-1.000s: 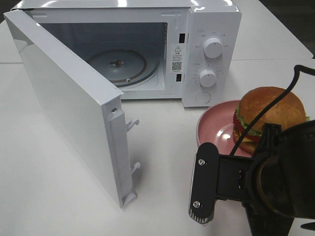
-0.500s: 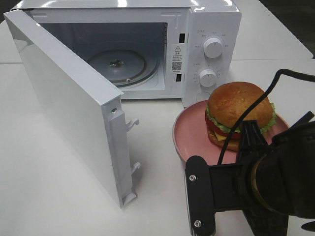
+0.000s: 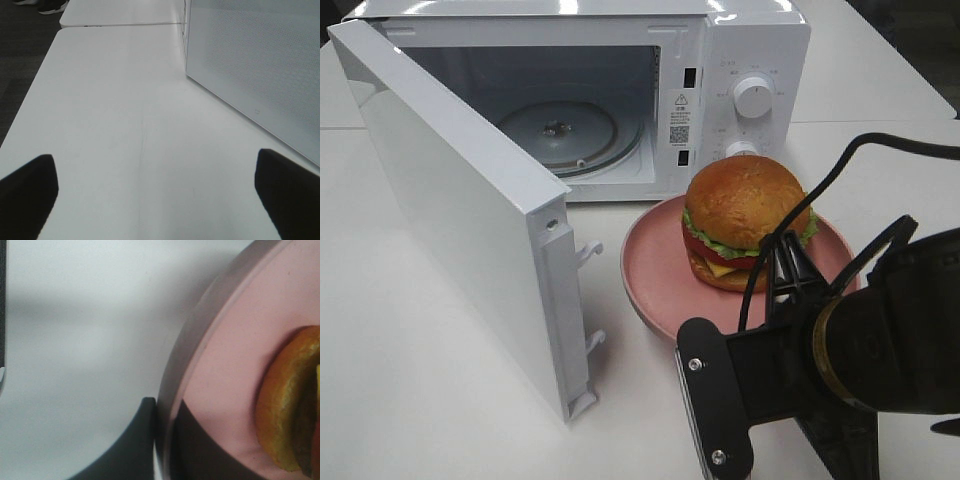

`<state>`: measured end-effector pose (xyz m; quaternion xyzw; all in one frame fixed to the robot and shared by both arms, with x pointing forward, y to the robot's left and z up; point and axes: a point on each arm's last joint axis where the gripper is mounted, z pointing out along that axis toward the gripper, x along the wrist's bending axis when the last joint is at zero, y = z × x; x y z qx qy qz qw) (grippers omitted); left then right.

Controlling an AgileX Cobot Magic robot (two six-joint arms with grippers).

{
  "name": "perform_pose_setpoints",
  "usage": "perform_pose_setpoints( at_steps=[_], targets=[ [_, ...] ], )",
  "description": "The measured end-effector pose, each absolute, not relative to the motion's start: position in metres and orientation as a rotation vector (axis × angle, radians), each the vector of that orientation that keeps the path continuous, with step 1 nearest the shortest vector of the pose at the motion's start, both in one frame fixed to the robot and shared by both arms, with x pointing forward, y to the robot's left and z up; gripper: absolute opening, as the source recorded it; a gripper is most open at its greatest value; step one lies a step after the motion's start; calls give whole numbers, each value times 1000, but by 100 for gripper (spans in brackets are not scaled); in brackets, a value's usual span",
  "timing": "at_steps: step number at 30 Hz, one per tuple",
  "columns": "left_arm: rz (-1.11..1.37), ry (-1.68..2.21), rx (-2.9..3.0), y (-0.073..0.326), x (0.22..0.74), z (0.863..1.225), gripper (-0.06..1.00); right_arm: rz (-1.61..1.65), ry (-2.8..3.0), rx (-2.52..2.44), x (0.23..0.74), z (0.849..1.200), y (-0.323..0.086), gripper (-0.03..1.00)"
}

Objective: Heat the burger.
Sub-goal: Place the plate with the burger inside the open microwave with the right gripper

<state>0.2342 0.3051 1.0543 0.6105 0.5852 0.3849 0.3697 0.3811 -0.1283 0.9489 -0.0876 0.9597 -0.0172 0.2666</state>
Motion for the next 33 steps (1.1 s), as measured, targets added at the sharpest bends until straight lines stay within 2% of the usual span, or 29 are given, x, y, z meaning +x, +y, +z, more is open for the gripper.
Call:
perform_pose_setpoints(
  at_steps=[10,24,33],
  targets=[
    [988,1502,1567,305,234,1054,99,44,2538,-410,399,960,-139,3],
    [988,1502,1567,305,234,1054,99,17,2613,-638,414,956,-160,3],
    [988,1502,1567,305,234,1054,99,125,2650,-747,420,957,-167,3]
  ],
)
